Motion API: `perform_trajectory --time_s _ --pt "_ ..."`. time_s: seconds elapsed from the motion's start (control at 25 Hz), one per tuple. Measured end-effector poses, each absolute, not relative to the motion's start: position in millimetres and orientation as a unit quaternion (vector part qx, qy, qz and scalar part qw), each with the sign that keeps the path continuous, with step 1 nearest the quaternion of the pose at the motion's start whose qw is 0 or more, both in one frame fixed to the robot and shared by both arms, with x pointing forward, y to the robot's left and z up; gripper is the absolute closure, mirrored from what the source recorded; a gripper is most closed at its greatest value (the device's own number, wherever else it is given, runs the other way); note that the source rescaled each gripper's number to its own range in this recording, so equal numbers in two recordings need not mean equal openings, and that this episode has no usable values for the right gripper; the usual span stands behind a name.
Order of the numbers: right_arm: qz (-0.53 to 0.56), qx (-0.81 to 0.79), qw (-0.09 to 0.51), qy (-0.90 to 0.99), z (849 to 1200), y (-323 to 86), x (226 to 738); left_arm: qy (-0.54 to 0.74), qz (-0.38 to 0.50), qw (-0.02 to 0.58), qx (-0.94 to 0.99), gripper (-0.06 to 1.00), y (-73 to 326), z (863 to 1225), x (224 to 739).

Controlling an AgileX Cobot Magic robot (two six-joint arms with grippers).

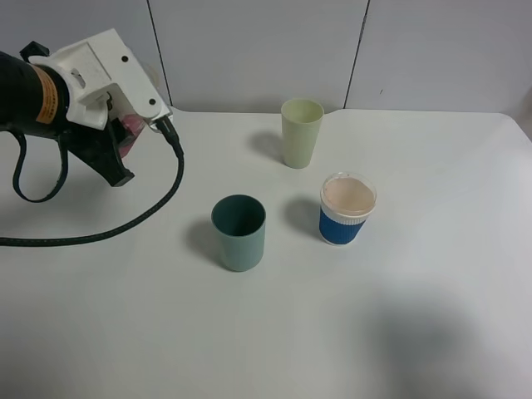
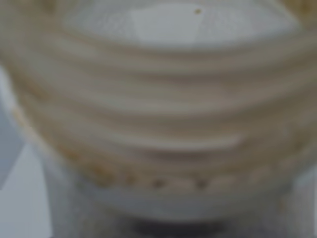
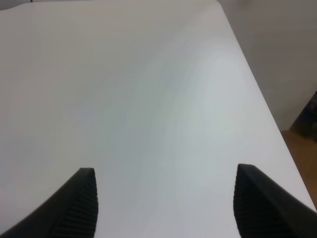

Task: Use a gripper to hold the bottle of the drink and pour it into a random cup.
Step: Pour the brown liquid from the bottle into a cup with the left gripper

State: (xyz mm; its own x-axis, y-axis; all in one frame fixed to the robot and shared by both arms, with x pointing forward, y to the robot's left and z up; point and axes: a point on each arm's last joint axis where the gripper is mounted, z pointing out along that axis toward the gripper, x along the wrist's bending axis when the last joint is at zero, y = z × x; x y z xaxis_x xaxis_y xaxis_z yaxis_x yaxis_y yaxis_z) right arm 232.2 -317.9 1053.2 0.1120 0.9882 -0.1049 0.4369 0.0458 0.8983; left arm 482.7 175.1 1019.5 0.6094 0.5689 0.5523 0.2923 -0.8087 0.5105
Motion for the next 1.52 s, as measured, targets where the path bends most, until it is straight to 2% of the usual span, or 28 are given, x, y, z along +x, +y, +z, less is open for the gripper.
perform_trajectory --time_s 0.16,0.48,0.76,1.12,1.52 --pt "0.322 0.611 0.428 0.583 1053 -318 232 0.212 0.377 0.191 0.881 0.94 155 1021 471" --pt "0.322 0.611 0.428 0.583 1053 -318 232 0.183 0.438 0.128 0.871 0.94 135 1021 455" --pt "0.322 0.611 0.428 0.583 1053 -318 232 0.144 0.453 0.105 0.874 0.94 115 1011 445" --pt "0.322 0.611 0.428 0.583 1053 -318 232 0.118 0.478 0.033 0.870 0.94 107 988 448" --pt "0.322 0.611 0.428 0.583 1053 -318 232 0.111 0.477 0.045 0.871 0.94 99 985 443"
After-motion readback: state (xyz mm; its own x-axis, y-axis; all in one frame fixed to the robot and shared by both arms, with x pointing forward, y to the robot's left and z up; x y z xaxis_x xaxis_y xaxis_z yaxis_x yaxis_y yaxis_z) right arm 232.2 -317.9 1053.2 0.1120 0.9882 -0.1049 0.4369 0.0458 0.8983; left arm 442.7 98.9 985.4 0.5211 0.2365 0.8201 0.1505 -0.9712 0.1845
